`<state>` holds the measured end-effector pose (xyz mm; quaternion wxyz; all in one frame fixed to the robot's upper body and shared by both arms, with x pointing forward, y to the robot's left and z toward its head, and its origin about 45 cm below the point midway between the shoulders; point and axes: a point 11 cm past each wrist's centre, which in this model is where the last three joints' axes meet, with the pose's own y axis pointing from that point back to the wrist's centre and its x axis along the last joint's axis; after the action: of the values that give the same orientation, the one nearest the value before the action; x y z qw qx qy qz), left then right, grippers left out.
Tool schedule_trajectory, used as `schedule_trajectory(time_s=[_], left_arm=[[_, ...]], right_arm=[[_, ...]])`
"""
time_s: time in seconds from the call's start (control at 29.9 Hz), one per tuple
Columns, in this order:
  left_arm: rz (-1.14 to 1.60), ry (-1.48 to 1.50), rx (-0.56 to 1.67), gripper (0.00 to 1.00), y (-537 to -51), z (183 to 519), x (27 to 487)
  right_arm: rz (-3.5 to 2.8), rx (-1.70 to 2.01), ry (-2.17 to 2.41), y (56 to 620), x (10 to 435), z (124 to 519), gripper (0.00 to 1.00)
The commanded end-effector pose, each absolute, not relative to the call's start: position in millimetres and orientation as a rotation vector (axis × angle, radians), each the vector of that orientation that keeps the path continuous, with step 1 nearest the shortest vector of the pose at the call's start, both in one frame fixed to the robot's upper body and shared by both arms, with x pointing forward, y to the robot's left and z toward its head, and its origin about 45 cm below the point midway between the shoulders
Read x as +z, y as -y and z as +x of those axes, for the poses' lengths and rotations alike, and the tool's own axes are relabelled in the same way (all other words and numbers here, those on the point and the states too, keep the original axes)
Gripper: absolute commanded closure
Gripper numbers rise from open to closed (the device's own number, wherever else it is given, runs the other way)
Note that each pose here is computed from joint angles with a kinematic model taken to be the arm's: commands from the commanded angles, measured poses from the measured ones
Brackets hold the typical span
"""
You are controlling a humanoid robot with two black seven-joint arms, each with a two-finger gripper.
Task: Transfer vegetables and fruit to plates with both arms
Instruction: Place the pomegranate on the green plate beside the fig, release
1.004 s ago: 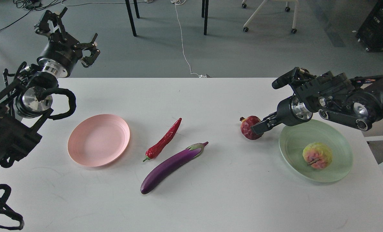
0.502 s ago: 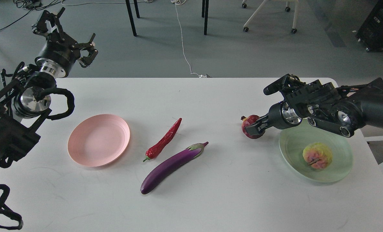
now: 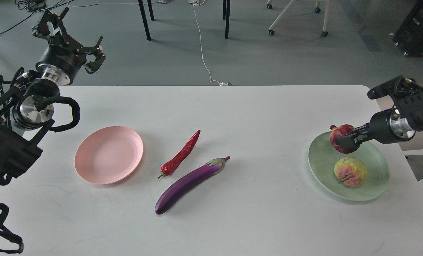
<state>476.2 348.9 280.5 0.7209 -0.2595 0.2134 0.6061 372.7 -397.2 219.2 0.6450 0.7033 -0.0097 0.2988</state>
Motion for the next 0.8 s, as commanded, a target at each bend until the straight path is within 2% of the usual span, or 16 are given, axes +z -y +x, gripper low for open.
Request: schedule_trajectory(time_s=[0.0, 0.1, 0.17, 0.23, 0.33, 0.4, 0.6, 0.77], left_arm=[[-0.573, -0.48, 1.335, 0.02, -344.0, 476.7, 278.3], [-0.575, -0.485, 1.331, 0.02, -341.2, 477.0, 277.2], [-0.571, -0.487, 1.329, 0.02, -340.1, 477.0, 276.5], [-0.571, -0.487, 1.329, 0.02, -340.1, 477.0, 276.5], [-0.569, -0.484, 1.33, 0.02, -341.3, 476.8, 276.7], [-0.569, -0.483, 1.331, 0.02, -342.0, 476.7, 277.0], [-0.568, -0.485, 1.332, 0.02, -341.4, 476.8, 276.6], [-0.578, -0.476, 1.313, 0.02, -343.1, 476.5, 283.1]], right_arm=[[1.593, 0.64, 0.042, 415.8, 214.3, 361.4, 0.53], [1.59, 0.619, 0.038, 420.4, 206.9, 356.4, 0.47], [1.59, 0.607, 0.029, 421.2, 201.1, 353.2, 0.4], [1.591, 0.606, 0.027, 420.2, 199.5, 352.9, 0.29], [1.589, 0.606, 0.026, 419.9, 199.3, 353.2, 0.19], [1.59, 0.608, 0.031, 419.0, 200.0, 354.2, 0.06], [1.615, 0.639, 0.083, 411.7, 214.7, 364.7, 0.03], [1.662, 0.788, 0.296, 390.9, 277.0, 410.1, 0.02]])
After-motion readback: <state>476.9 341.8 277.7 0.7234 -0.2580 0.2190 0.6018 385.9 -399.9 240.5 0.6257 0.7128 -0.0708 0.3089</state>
